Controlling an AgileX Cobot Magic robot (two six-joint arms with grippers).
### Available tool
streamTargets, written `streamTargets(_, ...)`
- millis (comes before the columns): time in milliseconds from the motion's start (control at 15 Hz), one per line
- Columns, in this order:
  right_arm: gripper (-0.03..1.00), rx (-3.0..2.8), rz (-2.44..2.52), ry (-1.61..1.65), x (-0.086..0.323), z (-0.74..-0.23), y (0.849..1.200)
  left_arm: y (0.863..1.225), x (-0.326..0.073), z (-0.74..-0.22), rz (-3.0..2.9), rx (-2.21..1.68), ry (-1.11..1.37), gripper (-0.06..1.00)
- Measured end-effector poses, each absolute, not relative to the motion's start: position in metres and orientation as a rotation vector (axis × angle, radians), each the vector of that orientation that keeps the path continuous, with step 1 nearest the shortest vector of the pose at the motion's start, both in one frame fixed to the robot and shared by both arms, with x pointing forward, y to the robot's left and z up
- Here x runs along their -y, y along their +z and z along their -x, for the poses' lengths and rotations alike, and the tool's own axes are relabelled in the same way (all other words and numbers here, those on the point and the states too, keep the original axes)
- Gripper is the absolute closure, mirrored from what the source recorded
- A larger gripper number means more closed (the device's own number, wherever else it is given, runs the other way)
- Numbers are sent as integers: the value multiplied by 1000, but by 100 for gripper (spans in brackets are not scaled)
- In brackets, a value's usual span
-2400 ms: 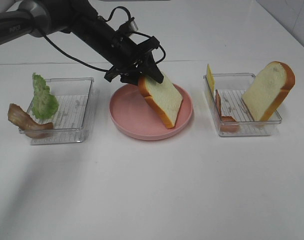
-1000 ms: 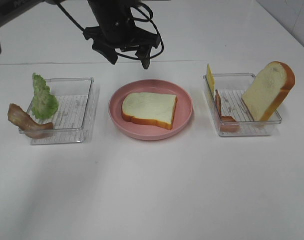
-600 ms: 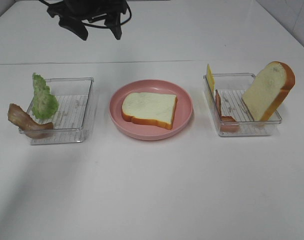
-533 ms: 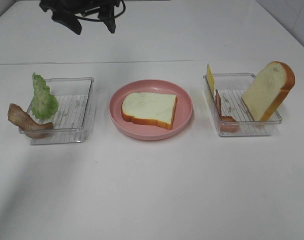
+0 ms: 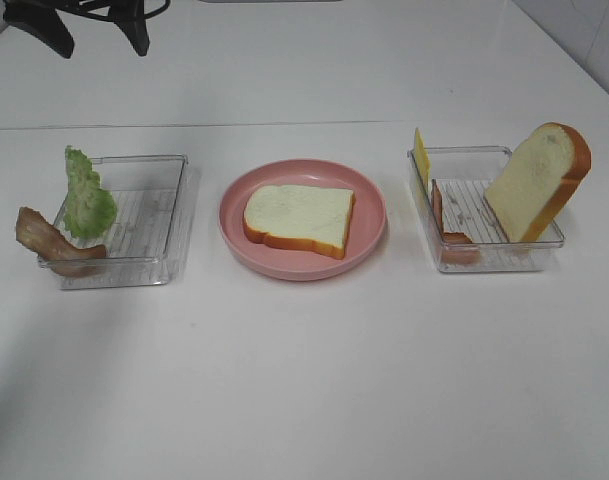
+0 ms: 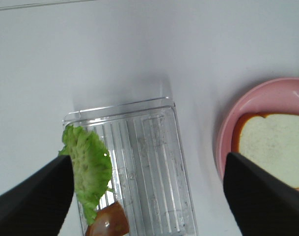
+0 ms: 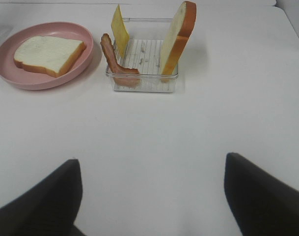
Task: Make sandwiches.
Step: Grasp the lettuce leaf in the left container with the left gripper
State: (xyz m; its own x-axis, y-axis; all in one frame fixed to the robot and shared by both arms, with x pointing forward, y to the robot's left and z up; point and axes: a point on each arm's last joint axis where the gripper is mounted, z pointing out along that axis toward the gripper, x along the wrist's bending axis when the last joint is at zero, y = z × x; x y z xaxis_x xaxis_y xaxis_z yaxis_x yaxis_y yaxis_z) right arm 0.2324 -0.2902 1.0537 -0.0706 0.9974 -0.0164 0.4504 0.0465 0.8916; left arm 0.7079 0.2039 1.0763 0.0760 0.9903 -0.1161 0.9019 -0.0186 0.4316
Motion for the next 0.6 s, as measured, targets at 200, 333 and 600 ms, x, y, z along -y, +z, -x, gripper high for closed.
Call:
streamTargets(200,21,-1613,-1488,974,290,-232,1054,1072,-230,-700,-1953,-1957,285,16)
streamTargets(333,21,-1613,-1488,974,290,-232,1054,1054,-251,-697,-1950,-2046,244,16)
streamTargets(600,21,-1613,-1488,974,290,-232,1054,1020,-259,-695,-2033,-2114,184,16)
